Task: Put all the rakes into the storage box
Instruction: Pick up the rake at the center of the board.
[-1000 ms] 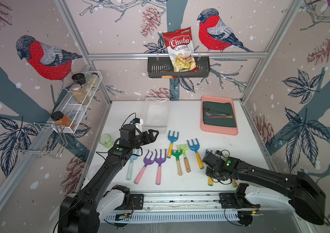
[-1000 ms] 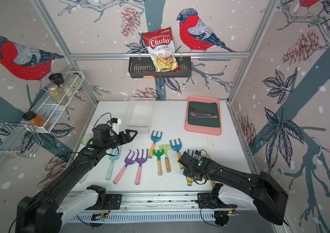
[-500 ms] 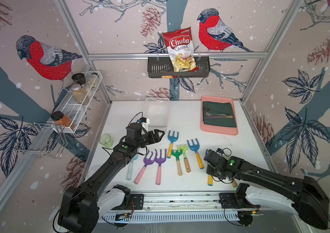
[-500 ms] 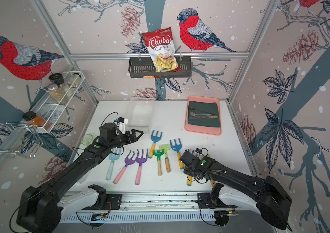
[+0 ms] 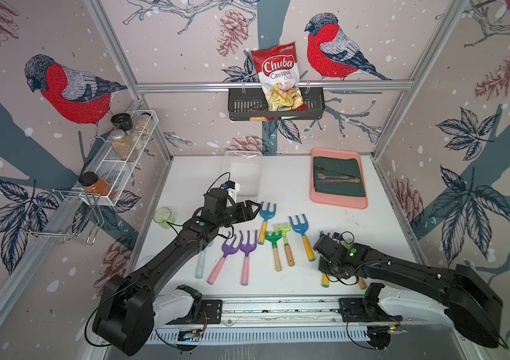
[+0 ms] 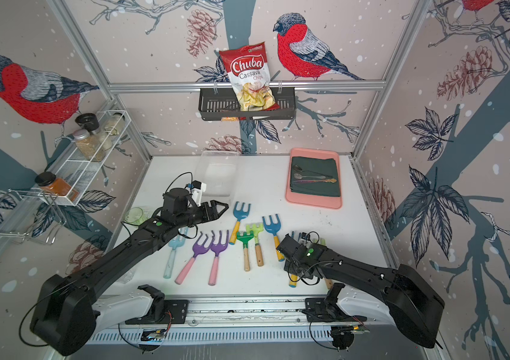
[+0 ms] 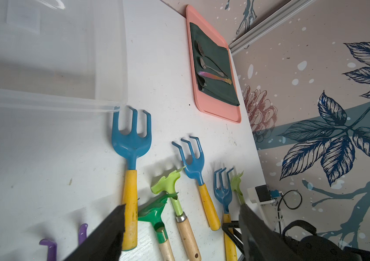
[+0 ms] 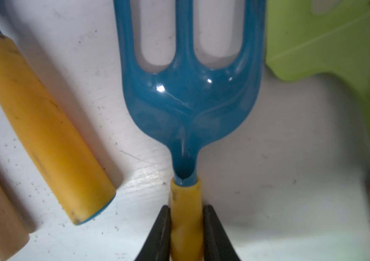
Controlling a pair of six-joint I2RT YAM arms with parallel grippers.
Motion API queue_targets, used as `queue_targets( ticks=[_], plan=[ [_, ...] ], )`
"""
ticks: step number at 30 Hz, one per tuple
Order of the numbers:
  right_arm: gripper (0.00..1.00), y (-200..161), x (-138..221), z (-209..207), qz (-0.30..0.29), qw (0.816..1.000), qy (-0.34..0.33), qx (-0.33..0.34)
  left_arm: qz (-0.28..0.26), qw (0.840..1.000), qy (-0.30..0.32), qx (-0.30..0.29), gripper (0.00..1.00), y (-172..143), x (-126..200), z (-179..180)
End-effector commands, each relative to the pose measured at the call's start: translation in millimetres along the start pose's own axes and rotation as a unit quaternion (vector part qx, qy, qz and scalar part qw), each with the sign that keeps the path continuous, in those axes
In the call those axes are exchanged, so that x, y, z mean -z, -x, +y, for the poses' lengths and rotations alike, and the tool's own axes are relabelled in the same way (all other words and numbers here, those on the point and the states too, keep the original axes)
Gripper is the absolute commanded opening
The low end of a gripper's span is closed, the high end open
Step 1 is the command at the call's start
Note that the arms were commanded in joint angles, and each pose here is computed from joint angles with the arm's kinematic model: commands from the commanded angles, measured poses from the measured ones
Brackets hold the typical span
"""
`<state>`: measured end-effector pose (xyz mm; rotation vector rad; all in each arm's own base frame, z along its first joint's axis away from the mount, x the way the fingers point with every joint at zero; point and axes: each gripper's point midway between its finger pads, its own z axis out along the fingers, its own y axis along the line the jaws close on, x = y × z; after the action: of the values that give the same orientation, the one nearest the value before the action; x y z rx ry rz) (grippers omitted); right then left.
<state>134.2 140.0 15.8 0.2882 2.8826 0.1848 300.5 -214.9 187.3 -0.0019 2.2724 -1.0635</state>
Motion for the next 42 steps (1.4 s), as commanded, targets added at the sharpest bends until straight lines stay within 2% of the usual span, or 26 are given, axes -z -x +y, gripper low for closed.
queue_targets(
  ticks=[1, 8, 14, 18, 26, 36, 42],
  plan=[
    [0.24, 4, 11, 7, -0.003, 1.000, 0.010, 0.011, -0.016, 0.999, -0.031, 0.001, 0.76, 10, -2, -18],
    [0.24, 34, 48, 36, -0.047, 0.997, 0.055, 0.024, 0.003, 0.998, -0.060, -0.008, 0.71, 10, -15, -43],
    [0.23, 66, 72, 85, -0.079, 0.987, 0.117, 0.072, 0.001, 0.996, -0.094, -0.004, 0.67, 13, -19, -63],
    [0.23, 84, 75, 111, -0.076, 0.984, 0.127, 0.099, 0.014, 0.993, -0.113, -0.005, 0.61, 10, -23, -71],
    [0.21, 97, 68, 162, -0.053, 0.974, 0.163, 0.150, 0.031, 0.991, -0.129, 0.007, 0.60, 3, -29, -74],
    [0.20, 104, 63, 211, -0.040, 0.966, 0.196, 0.165, 0.061, 0.995, -0.068, 0.042, 0.60, -20, -41, -39],
    [0.19, 102, 65, 228, -0.038, 0.962, 0.203, 0.180, 0.065, 0.997, -0.019, 0.037, 0.60, -21, -44, -22]
  ],
)
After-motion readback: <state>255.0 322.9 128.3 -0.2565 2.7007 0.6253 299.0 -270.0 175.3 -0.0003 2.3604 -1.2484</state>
